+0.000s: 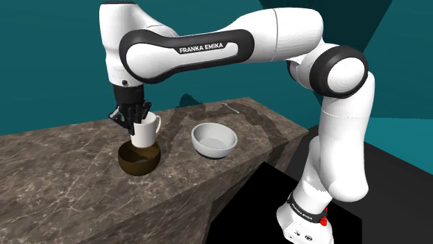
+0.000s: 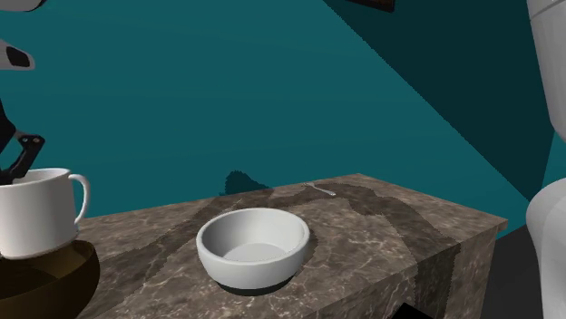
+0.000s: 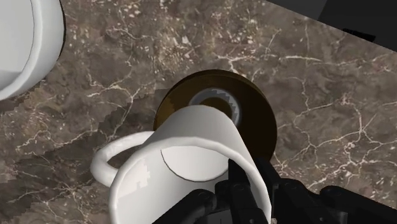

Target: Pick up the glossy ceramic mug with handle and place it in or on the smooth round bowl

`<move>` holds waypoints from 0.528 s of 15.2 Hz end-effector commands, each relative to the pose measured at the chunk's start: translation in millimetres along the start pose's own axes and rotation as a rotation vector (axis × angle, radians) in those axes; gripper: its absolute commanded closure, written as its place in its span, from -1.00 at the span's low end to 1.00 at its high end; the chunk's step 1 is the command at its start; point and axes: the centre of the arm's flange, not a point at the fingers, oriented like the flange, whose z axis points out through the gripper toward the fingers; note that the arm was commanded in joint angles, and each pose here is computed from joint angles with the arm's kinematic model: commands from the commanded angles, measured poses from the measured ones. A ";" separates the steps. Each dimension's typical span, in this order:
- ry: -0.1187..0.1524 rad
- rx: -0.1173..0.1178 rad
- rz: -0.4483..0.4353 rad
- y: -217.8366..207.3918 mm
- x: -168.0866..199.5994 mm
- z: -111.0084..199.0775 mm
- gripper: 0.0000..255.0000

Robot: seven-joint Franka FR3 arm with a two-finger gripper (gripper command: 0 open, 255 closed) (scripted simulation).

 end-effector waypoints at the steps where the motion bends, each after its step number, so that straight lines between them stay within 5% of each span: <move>1: 0.001 0.000 0.000 -0.2 -0.3 10.8 1.00; 8: 0.001 0.000 0.000 -1.2 -1.1 28.3 1.00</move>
